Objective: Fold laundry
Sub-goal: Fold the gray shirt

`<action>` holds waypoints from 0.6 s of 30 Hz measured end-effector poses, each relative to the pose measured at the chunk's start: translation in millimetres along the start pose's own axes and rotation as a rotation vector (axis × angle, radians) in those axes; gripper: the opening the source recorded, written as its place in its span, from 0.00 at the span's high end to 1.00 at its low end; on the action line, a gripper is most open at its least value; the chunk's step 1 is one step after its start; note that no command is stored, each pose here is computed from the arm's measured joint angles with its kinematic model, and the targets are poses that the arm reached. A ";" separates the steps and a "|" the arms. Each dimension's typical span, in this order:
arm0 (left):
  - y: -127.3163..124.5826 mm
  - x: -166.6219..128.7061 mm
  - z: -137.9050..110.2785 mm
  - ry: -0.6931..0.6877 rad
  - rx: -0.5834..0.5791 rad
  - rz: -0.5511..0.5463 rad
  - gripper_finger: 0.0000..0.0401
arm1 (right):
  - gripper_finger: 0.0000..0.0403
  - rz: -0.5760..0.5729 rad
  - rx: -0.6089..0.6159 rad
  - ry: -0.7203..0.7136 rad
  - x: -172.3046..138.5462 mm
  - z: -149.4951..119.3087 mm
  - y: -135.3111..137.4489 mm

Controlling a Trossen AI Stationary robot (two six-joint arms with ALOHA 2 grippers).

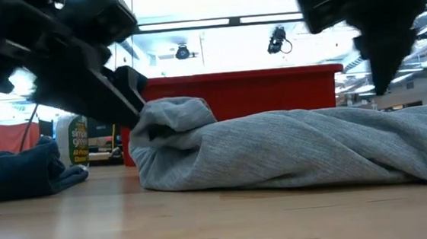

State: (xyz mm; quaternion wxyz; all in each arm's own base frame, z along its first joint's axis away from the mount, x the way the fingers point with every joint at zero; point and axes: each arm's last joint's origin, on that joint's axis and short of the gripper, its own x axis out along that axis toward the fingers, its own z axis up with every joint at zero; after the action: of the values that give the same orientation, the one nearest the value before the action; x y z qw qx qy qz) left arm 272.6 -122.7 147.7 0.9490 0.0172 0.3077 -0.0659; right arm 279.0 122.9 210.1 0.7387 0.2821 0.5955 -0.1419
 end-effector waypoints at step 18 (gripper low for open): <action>2.0 0.1 6.9 -0.057 -0.076 -0.024 1.00 | 0.64 -0.024 0.131 -0.048 11.5 -75.0 19.3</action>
State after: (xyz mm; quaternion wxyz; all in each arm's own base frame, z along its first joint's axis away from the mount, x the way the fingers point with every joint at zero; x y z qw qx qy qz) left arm 277.0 -121.3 153.2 0.9566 -0.0244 0.2829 -0.0661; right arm 232.5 183.8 194.0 0.7308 0.3190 0.5706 -0.1962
